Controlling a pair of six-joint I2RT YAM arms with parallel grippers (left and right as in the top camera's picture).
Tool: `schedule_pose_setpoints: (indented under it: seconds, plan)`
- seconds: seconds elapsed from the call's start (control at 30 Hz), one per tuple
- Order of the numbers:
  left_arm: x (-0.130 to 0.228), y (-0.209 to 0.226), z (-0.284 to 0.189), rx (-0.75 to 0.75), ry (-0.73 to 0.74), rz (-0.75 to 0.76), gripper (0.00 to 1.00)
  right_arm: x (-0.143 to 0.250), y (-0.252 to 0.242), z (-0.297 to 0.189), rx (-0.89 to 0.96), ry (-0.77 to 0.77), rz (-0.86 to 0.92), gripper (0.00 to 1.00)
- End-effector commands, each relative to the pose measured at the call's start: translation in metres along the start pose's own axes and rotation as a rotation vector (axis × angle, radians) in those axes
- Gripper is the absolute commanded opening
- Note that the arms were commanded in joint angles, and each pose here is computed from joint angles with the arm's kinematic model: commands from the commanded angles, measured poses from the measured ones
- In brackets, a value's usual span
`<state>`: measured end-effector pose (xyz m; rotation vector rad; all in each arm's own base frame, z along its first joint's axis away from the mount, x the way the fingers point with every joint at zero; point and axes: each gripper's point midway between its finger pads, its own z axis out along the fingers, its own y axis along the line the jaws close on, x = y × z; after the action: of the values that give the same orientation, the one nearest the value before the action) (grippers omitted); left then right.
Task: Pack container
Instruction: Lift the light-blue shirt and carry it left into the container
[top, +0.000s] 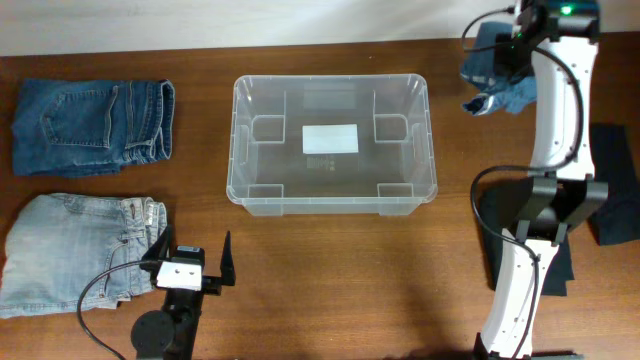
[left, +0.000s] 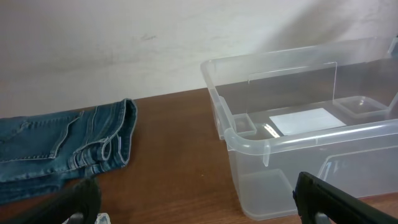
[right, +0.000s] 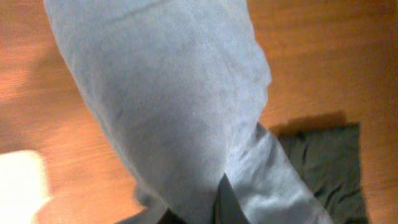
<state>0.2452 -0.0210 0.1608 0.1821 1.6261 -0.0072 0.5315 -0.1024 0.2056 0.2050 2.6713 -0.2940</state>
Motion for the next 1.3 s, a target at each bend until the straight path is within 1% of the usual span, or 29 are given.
schedule_pose_setpoints:
  seconds: [0.0,0.03,0.07,0.1,0.17,0.2,0.27,0.37,0.57,0.7,0.9,1.07,1.27]
  plan:
    - [0.001,0.0,0.0,0.002,0.001,0.016,0.99,-0.019,0.041,-0.083,-0.198,-0.148,0.044,0.04]
    - [0.001,0.0,0.0,0.002,0.001,0.016,0.99,-0.014,0.052,-0.098,-0.222,-0.151,0.056,0.04]
    - [0.001,0.0,0.0,0.002,0.001,0.015,0.99,-0.013,0.056,-0.103,-0.228,-0.152,0.054,0.04]
    - [0.001,0.0,0.0,0.002,0.001,0.015,0.99,-0.005,0.071,-0.114,-0.245,-0.143,0.032,0.04]
    - [0.001,0.0,0.0,0.002,0.001,0.015,0.99,0.003,0.09,-0.123,-0.264,-0.123,0.03,0.04]
    - [0.001,0.0,0.0,0.002,0.001,0.015,0.99,0.011,0.11,-0.128,-0.284,-0.1,0.027,0.04]
    - [0.001,0.0,0.0,0.002,0.001,0.015,0.99,0.017,0.135,-0.133,-0.301,-0.092,0.023,0.04]
    - [0.001,0.0,0.0,0.002,0.001,0.016,0.99,0.021,0.163,-0.141,-0.23,-0.117,0.075,0.04]
    - [0.001,0.0,0.0,0.002,0.001,0.015,0.99,0.043,0.228,-0.149,-0.151,-0.152,0.057,0.04]
    - [0.001,0.0,0.0,0.002,0.001,0.015,0.99,0.064,0.269,-0.137,-0.157,-0.115,0.035,0.04]
    - [0.001,0.0,0.0,0.002,0.001,0.016,0.99,0.084,0.304,-0.103,-0.102,-0.08,0.008,0.04]
    - [0.001,0.0,0.0,0.002,0.001,0.016,0.99,0.105,0.326,-0.065,-0.062,-0.018,-0.045,0.04]
    - [0.001,0.0,0.0,0.002,0.001,0.016,0.99,0.122,0.336,-0.03,-0.024,0.039,-0.075,0.04]
